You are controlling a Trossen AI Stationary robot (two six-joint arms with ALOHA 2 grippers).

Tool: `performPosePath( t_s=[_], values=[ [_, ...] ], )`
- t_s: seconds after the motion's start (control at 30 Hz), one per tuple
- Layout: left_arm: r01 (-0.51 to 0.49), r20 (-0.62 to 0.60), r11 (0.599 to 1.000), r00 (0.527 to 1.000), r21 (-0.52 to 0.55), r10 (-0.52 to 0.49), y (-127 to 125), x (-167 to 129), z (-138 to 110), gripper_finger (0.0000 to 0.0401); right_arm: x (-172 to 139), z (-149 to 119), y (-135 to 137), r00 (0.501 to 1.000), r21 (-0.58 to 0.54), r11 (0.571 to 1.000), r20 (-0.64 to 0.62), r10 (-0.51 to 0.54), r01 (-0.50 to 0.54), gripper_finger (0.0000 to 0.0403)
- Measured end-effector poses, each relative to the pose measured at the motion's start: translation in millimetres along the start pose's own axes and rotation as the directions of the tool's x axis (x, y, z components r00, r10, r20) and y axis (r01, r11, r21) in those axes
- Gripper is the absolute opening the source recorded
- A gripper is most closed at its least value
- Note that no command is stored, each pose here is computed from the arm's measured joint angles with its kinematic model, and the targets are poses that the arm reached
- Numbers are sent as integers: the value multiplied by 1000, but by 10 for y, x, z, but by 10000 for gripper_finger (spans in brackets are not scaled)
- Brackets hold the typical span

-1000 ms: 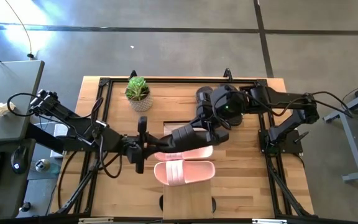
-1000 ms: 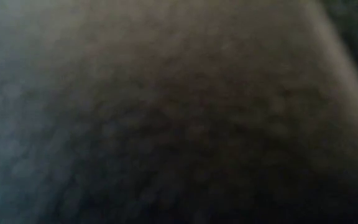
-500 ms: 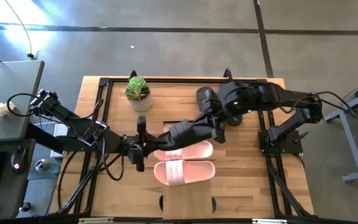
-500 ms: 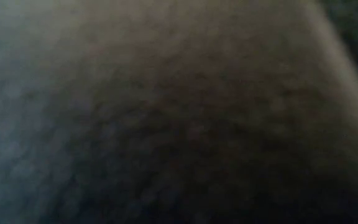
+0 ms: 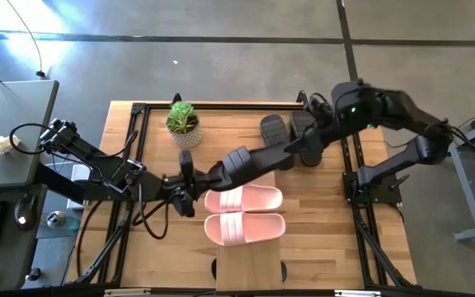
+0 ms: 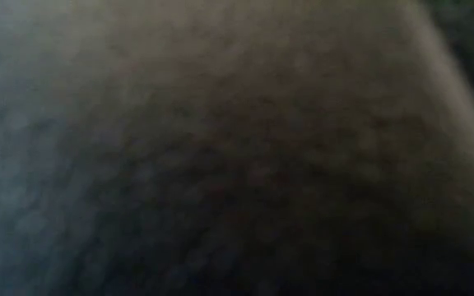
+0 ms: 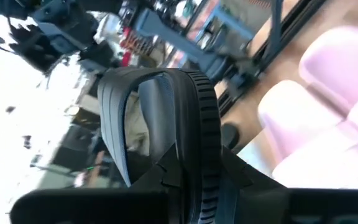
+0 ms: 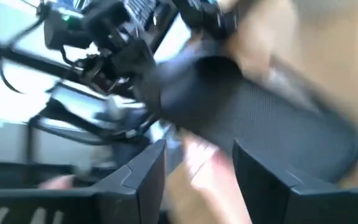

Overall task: Pick and place slides into the shelf
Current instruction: Put the black slipper under the shelf

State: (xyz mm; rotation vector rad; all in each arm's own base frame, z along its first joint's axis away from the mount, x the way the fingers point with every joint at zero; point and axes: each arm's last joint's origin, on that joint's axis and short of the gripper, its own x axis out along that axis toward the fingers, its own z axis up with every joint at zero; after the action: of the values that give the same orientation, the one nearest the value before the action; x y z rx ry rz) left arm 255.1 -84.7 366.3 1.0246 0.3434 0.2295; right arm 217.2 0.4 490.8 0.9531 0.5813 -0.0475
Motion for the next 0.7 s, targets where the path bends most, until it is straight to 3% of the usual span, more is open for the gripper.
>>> performPosePath(
  t_s=[0.13,0.27,0.5,0.7],
  values=[
    [-34,-50,994,998,104,40,13,0,-15,28,-190,16,-97,997,247,969,-68,43,-25,177],
    [-39,-66,980,996,193,53,17,-1,-18,28,-358,65,-205,999,352,936,-31,24,-12,178],
    [-41,-75,959,995,282,65,23,-2,-19,28,-457,129,-545,992,392,914,-102,-68,103,178],
    [-42,-77,959,995,282,67,24,-2,-18,28,-304,343,-806,996,360,933,-70,49,-21,177]
  ],
)
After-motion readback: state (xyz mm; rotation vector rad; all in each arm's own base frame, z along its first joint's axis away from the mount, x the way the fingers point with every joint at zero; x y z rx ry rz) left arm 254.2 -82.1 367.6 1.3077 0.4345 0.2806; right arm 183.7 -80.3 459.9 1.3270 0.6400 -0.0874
